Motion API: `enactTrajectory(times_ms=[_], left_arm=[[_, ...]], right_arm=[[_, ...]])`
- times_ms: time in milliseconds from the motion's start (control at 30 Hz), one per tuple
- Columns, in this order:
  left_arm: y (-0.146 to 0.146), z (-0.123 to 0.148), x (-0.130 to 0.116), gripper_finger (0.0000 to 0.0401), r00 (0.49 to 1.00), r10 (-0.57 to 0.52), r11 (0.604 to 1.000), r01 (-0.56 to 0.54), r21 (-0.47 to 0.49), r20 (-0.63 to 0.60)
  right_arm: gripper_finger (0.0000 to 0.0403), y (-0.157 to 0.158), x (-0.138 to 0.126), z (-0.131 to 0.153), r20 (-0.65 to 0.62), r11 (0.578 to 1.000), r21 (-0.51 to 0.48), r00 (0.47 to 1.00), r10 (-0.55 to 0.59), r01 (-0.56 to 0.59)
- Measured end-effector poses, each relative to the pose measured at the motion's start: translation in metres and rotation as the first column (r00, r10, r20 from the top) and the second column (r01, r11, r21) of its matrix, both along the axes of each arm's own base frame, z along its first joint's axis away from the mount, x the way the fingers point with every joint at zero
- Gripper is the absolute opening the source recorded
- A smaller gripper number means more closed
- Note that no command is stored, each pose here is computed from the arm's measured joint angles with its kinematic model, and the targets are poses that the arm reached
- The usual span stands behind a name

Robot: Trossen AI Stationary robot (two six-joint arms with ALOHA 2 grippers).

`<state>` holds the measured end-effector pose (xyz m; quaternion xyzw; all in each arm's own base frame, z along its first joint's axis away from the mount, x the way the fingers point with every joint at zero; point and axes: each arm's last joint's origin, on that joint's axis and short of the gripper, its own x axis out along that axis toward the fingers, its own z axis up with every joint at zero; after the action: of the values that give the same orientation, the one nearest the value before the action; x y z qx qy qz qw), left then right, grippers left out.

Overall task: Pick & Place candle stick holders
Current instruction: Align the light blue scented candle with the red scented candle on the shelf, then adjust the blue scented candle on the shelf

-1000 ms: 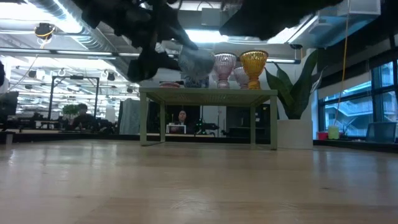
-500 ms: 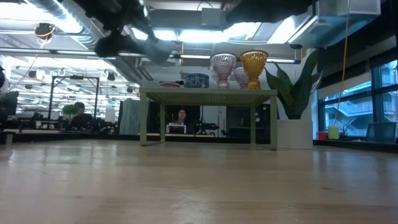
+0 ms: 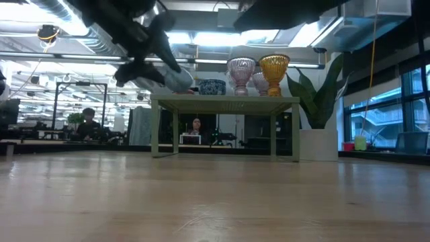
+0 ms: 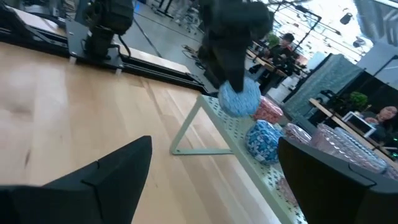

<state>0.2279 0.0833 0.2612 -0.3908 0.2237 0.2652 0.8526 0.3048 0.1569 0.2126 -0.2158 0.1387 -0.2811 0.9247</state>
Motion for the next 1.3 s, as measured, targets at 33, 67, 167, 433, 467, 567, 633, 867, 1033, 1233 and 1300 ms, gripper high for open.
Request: enactTrajectory(times_ms=[33, 67, 167, 433, 467, 567, 633, 867, 1033, 1233, 1300], left_arm=[[0.003, -0.002, 0.002, 0.0196, 1.000, 0.008, 1.000, -0.008, -0.002, -0.003], [0.005, -0.004, 0.003, 0.0196, 1.000, 0.014, 1.000, -0.014, -0.004, -0.008], [0.011, -0.008, 0.005, 0.0199, 1.000, 0.019, 1.000, -0.020, -0.018, -0.011], [0.015, -0.015, 0.006, 0.0211, 0.998, 0.032, 0.999, -0.033, -0.034, -0.047], [0.015, -0.016, 0.006, 0.0212, 0.998, 0.031, 0.999, -0.033, -0.035, -0.048], [0.016, -0.015, 0.006, 0.0216, 0.998, 0.029, 0.999, -0.030, -0.028, -0.049], [0.016, -0.015, 0.006, 0.0219, 0.998, 0.024, 0.999, -0.025, -0.020, -0.052], [0.015, -0.015, 0.006, 0.0235, 0.998, 0.020, 0.999, -0.022, -0.023, -0.051], [0.014, -0.015, 0.007, 0.0242, 0.999, -0.015, 0.997, 0.013, -0.077, -0.028], [0.011, -0.014, 0.009, 0.0244, 0.994, -0.106, 0.984, 0.107, -0.140, 0.018], [0.010, -0.013, 0.009, 0.0244, 0.994, -0.108, 0.984, 0.111, -0.143, 0.026]], right_arm=[[0.0351, 0.000, 0.000, 0.000, -0.001, 1.000, 0.002, 1.000, 0.006, -0.006], [0.0351, 0.000, 0.000, 0.000, -0.002, 1.000, 0.002, 1.000, 0.006, -0.006], [0.0351, 0.000, 0.000, 0.000, -0.004, 1.000, -0.002, 1.000, 0.000, 0.000], [0.0351, 0.000, 0.000, 0.000, -0.004, 1.000, -0.002, 1.000, -0.001, 0.001], [0.0351, 0.000, 0.000, 0.000, -0.004, 1.000, -0.002, 1.000, -0.001, 0.001], [0.0351, 0.000, 0.000, 0.000, -0.004, 1.000, -0.003, 1.000, -0.002, 0.002], [0.0351, 0.000, 0.000, 0.000, -0.004, 1.000, -0.003, 1.000, -0.003, 0.003], [0.0351, 0.000, 0.000, 0.000, -0.002, 1.000, 0.000, 1.000, -0.004, 0.004], [0.0351, 0.000, 0.000, -0.001, -0.002, 1.000, -0.001, 1.000, -0.004, 0.004], [0.0351, 0.000, 0.000, -0.001, -0.002, 1.000, -0.001, 1.000, -0.004, 0.004], [0.0351, 0.000, 0.000, -0.001, -0.002, 1.000, -0.001, 1.000, -0.004, 0.004]])
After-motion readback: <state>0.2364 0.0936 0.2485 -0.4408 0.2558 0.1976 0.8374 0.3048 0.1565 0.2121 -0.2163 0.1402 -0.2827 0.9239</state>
